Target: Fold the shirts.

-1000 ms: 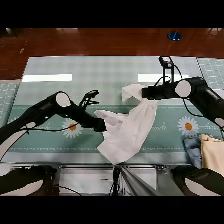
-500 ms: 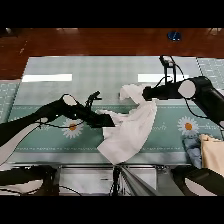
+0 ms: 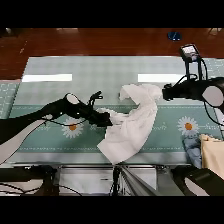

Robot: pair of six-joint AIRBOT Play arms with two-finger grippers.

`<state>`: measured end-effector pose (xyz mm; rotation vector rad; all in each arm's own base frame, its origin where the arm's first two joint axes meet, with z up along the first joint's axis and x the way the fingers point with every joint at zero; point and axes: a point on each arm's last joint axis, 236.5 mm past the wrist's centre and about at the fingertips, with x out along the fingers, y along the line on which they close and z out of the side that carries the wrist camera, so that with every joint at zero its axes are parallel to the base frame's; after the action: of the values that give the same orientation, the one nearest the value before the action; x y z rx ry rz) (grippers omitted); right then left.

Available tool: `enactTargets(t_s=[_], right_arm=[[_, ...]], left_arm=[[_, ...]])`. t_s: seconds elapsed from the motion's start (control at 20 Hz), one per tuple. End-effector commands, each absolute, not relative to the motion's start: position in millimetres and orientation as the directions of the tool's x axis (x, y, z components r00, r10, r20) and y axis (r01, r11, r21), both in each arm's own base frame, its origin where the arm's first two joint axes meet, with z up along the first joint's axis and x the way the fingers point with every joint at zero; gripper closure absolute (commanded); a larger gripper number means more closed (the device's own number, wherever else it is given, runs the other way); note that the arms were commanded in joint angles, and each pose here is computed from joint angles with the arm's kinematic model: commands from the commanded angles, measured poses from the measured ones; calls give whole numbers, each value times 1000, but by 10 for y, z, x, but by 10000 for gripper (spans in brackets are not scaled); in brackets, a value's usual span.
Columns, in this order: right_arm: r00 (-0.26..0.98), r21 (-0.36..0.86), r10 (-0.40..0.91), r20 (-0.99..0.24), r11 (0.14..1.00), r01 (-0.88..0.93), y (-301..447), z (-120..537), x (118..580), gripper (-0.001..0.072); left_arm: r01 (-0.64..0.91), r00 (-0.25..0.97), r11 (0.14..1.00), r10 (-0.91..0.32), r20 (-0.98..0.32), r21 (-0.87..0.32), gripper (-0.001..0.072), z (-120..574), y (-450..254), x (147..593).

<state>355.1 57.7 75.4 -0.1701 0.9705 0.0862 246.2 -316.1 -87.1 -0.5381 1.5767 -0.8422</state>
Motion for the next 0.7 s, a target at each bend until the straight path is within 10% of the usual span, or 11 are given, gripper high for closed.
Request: enactTargets(t_s=[0.0, 0.65], right_arm=[[455, -134, -80, -887, 987, -89, 77, 485, 3488, 133], [448, 544, 453, -771, 834, 93, 311, -744, 4348, 133]], left_arm=[[171, -219, 582, -764, -607, -795, 686, -684, -3196, 2373], [226, -246, 535, -778, -578, -814, 685, -369, -3196, 2249]])
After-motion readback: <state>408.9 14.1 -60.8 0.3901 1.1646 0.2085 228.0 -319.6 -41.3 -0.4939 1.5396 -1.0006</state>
